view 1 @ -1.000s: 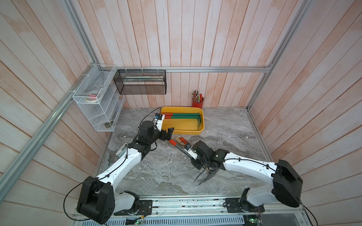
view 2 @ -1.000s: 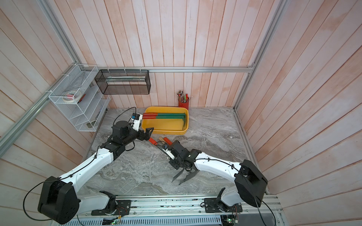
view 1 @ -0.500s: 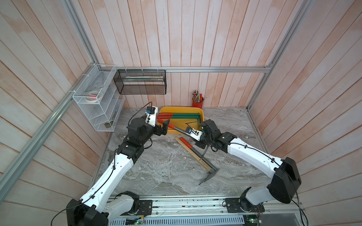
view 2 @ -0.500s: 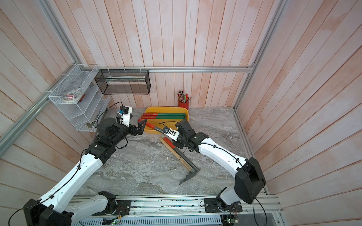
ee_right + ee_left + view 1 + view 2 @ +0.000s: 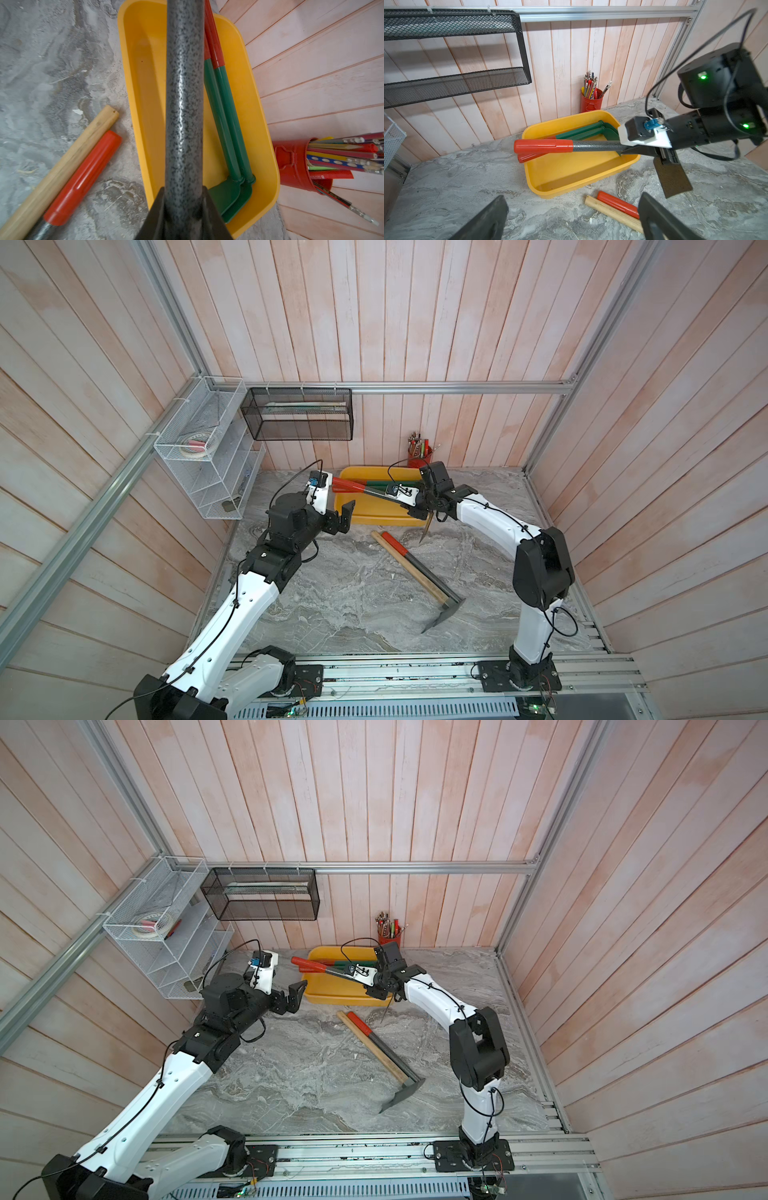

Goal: Put the small hoe into the storage box
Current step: Place the hoe in the storage box.

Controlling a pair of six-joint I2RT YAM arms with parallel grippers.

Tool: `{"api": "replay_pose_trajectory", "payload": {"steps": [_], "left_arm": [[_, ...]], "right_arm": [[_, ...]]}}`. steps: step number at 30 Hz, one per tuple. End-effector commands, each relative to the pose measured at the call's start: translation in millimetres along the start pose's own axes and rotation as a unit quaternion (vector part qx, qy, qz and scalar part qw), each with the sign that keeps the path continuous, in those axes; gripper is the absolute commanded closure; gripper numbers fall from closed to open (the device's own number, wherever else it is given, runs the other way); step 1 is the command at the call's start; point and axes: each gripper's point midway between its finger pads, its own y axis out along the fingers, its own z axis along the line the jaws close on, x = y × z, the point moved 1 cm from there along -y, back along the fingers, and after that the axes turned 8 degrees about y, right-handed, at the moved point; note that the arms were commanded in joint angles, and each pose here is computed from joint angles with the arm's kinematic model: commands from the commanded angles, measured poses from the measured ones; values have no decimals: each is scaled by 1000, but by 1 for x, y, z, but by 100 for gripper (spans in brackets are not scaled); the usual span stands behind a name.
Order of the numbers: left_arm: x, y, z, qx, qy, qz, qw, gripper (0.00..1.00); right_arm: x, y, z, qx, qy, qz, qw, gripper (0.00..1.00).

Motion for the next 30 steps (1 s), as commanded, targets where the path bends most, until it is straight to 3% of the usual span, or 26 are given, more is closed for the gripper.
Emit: {"api": "replay_pose_trajectory", "payload": {"steps": [1,13,30], "left_arm": [[-2,-2,0,-4,6,10,1000,0],[-21,16,12,5,-5,42,999,0],[-41,30,31,23,-11,77,997,0]], "right_arm": [[38,-11,-34,-24,-30,-76,996,100],[62,23,-52,20,-65,-130,989,100],[25,76,-87,50,-72,-129,988,100]]}}
